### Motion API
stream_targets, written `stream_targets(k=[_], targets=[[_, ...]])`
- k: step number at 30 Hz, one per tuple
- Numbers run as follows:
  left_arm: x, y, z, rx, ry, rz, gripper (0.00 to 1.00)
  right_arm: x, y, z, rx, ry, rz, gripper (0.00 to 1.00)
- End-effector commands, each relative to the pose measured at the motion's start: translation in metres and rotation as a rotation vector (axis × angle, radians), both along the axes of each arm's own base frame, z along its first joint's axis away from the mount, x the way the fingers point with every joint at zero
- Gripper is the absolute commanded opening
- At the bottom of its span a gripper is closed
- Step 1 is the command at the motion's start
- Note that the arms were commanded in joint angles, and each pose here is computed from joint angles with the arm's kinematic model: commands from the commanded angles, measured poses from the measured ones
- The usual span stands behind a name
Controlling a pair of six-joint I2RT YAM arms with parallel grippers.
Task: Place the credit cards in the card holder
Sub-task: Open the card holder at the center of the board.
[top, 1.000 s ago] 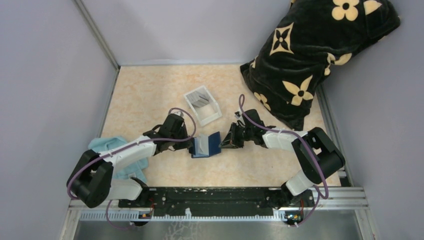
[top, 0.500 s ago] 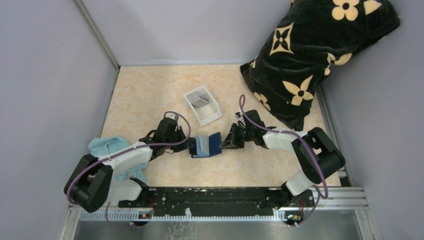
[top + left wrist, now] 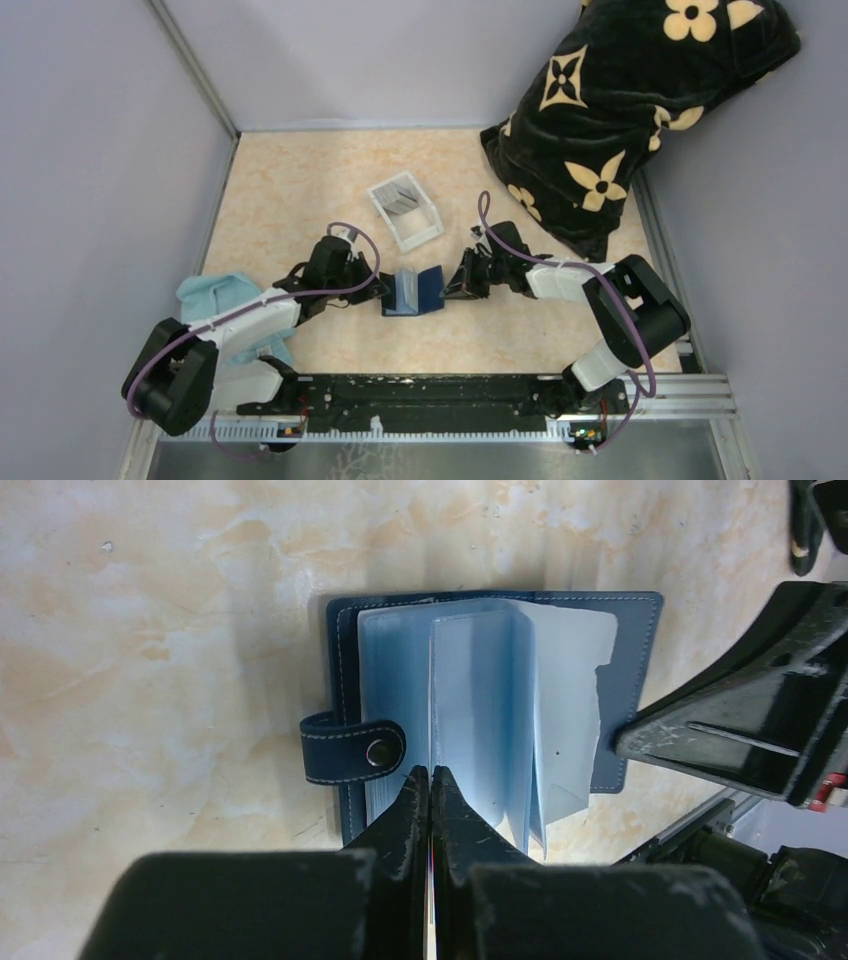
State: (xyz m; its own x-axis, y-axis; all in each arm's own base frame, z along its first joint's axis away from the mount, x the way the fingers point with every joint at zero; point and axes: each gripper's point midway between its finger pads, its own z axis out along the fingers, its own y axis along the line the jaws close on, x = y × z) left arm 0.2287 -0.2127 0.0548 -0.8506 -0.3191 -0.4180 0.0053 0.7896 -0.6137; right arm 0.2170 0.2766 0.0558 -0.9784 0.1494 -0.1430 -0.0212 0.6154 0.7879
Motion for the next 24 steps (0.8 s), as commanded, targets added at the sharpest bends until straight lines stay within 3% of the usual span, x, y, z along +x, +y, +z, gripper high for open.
stream_targets(k=[1,24], targets=[[0.001,-0.006,0.018,-0.045,-0.033,-0.022,0.00,0.004,-0.003,-0.004,-0.004,-0.025,0.000,0.00],[-0.005,-0.027,0.028,-0.184,0.001,-0.059,0.00,0.001,-0.007,-0.010,-0.016,-0.025,-0.010,0.00]])
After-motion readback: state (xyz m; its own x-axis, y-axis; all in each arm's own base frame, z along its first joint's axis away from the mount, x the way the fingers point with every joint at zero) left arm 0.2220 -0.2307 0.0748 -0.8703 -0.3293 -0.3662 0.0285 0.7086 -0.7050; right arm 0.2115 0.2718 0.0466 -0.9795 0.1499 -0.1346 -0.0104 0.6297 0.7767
